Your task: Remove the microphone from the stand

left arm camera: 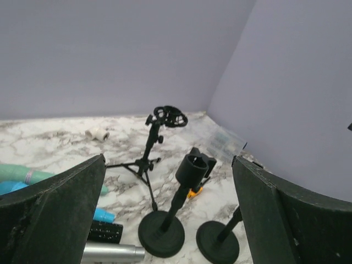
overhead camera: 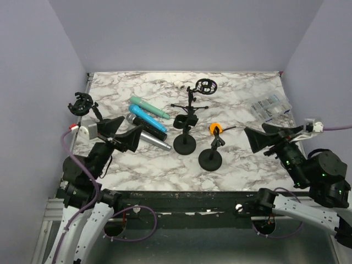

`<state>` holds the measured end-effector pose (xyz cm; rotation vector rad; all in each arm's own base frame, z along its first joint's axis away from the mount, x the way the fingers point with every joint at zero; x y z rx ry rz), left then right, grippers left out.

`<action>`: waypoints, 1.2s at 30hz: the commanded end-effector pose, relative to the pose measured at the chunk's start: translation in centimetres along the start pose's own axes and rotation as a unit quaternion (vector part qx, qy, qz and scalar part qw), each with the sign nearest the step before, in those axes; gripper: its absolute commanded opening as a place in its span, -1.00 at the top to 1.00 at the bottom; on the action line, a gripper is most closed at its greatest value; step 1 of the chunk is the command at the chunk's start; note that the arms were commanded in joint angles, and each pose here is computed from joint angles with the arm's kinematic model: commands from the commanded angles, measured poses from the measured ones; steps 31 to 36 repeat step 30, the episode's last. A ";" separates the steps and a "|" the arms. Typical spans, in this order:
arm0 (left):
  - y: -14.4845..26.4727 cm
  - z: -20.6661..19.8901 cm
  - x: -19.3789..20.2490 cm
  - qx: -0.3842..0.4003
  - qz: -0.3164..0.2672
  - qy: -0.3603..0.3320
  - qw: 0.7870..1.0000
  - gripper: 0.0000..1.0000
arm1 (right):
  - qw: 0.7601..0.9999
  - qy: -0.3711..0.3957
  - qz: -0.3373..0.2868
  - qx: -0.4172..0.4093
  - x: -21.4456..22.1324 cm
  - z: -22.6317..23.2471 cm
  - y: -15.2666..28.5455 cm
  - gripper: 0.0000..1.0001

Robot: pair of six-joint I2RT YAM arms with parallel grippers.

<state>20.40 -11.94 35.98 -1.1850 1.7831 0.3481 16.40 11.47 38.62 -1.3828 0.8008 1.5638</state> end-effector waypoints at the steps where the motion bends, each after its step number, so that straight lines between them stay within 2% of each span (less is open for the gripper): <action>1: 3.1 -2.5 -2.6 0.047 -0.080 -0.011 0.996 -0.95 | 0.999 -0.020 -0.036 0.005 0.0 -1.6 1.6 -0.81; 3: 4.4 -3.0 -2.9 0.065 -0.106 -0.015 0.992 -0.96 | 0.997 -0.046 -0.065 0.008 -0.3 -2.5 2.6 -0.98; 10: 6.7 -3.9 -3.4 0.089 -0.146 0.004 0.985 -0.97 | 0.982 -0.122 -0.141 0.010 -1.3 -5.2 5.9 -0.99; 24: 9.8 -6.1 -6.3 0.118 -0.213 -0.001 0.970 -0.97 | 0.978 -0.159 -0.134 0.022 -1.8 -6.0 6.7 -0.99; 29: 9.8 -5.9 -6.1 0.114 -0.206 -0.002 0.972 -0.97 | 0.976 -0.163 -0.129 0.065 -0.7 -7.1 6.2 -0.99; 36: 9.8 -5.8 -5.9 0.112 -0.204 -0.002 0.973 -0.97 | 0.976 -0.165 -0.130 0.066 -0.9 -7.2 6.3 -0.99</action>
Point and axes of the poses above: each gripper's point midway between its finger pads, its own y axis back along the fingers, its own z axis along the line the jaws close on, x = y × z, the point moved 1 cm from there along y, back along the fingers, and after that the axes turned 12 degrees about y, right-handed, at the moved point
